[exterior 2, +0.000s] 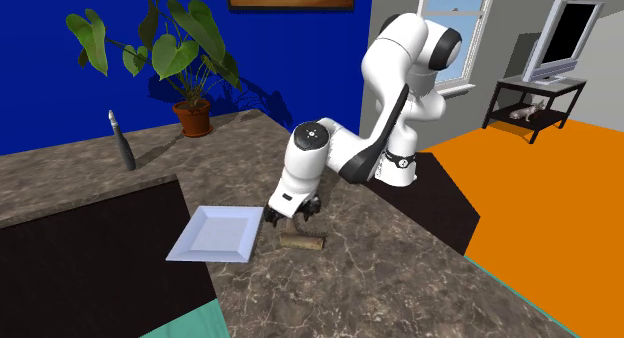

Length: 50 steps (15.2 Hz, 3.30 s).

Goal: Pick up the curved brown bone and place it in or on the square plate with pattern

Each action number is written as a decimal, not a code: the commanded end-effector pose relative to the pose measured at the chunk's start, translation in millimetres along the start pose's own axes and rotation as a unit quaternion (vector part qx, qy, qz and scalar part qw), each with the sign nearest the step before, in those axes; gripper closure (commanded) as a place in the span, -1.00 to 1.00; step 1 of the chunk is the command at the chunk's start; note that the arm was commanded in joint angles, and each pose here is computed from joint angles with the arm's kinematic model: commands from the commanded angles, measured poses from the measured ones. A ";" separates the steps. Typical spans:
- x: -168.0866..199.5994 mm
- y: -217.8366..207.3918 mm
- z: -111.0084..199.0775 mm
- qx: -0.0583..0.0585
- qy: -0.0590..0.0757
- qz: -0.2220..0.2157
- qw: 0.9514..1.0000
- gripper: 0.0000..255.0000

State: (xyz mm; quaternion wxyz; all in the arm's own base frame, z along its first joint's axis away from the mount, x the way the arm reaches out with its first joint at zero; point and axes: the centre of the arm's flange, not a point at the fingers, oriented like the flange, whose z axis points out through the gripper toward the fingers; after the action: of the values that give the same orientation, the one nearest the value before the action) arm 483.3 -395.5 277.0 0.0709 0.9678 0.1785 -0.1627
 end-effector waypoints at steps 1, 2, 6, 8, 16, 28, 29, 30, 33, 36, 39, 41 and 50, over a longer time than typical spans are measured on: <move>-1.4 0.3 11.5 0.001 -0.001 0.002 1.000 -1.00; -1.4 0.3 16.8 0.001 -0.001 0.002 1.000 -1.00; -1.4 0.3 30.4 0.001 -0.001 0.002 1.000 -1.00; -1.4 0.3 30.4 0.001 -0.001 0.002 1.000 -1.00; -1.3 0.3 30.3 0.001 -0.001 0.002 1.000 1.00; -12.2 2.8 0.7 0.001 -0.001 0.002 1.000 1.00; -14.0 3.3 -4.2 0.001 -0.001 0.002 1.000 1.00; -15.8 3.7 -9.2 0.001 -0.001 0.002 1.000 1.00; -21.2 4.9 -24.0 0.001 -0.001 0.002 1.000 1.00; -26.5 6.2 -38.9 0.001 -0.001 0.002 1.000 1.00; -31.8 7.4 -53.2 0.001 -0.001 0.002 1.000 1.00; -42.3 31.1 -48.1 0.001 -0.001 0.002 1.000 1.00; -89.5 137.6 -25.2 0.001 -0.001 0.002 1.000 1.00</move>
State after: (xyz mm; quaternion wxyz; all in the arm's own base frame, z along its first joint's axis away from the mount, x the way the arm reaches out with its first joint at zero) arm 464.0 -533.6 339.7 0.0704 0.9681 0.1760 -0.1637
